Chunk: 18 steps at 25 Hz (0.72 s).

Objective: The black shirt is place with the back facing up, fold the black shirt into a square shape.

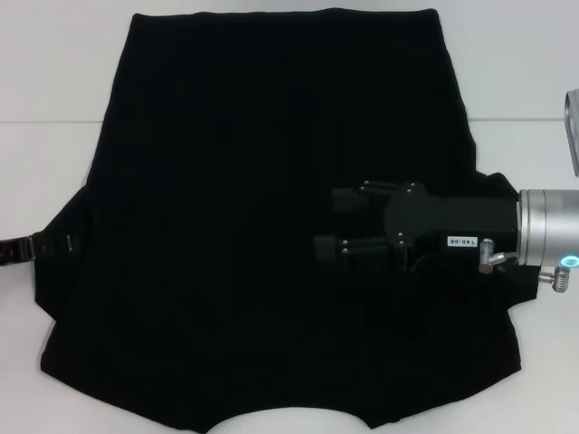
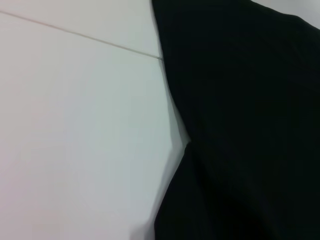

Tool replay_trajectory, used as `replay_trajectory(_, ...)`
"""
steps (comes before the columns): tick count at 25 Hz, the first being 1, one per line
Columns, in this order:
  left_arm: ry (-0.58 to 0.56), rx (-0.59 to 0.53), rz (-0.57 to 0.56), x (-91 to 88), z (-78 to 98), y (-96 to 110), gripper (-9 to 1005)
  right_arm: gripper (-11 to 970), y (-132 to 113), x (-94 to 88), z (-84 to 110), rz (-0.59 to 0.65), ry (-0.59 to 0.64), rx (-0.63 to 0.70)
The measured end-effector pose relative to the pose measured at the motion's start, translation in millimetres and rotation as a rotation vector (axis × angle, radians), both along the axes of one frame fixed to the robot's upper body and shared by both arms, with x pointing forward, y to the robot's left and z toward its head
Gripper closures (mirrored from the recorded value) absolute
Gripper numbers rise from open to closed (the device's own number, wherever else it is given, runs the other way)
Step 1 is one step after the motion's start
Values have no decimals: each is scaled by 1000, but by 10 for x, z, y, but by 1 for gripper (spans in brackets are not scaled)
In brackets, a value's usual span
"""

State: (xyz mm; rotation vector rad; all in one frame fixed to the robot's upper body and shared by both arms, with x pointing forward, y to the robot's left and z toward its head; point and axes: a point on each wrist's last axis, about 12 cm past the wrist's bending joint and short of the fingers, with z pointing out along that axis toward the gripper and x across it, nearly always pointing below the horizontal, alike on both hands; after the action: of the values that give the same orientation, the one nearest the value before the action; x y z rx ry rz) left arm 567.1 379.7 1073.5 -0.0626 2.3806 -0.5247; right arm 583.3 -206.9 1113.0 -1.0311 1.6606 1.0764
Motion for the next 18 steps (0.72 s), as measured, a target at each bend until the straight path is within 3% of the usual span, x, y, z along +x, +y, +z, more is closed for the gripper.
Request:
replay_trajectory(16,-9,38,13,60,-1,-14,267,64,3,6,10,0,-3,1)
replay_trajectory(18,-7,40,12,58,-4,-15,343,64,2,7,11,0,-4,1)
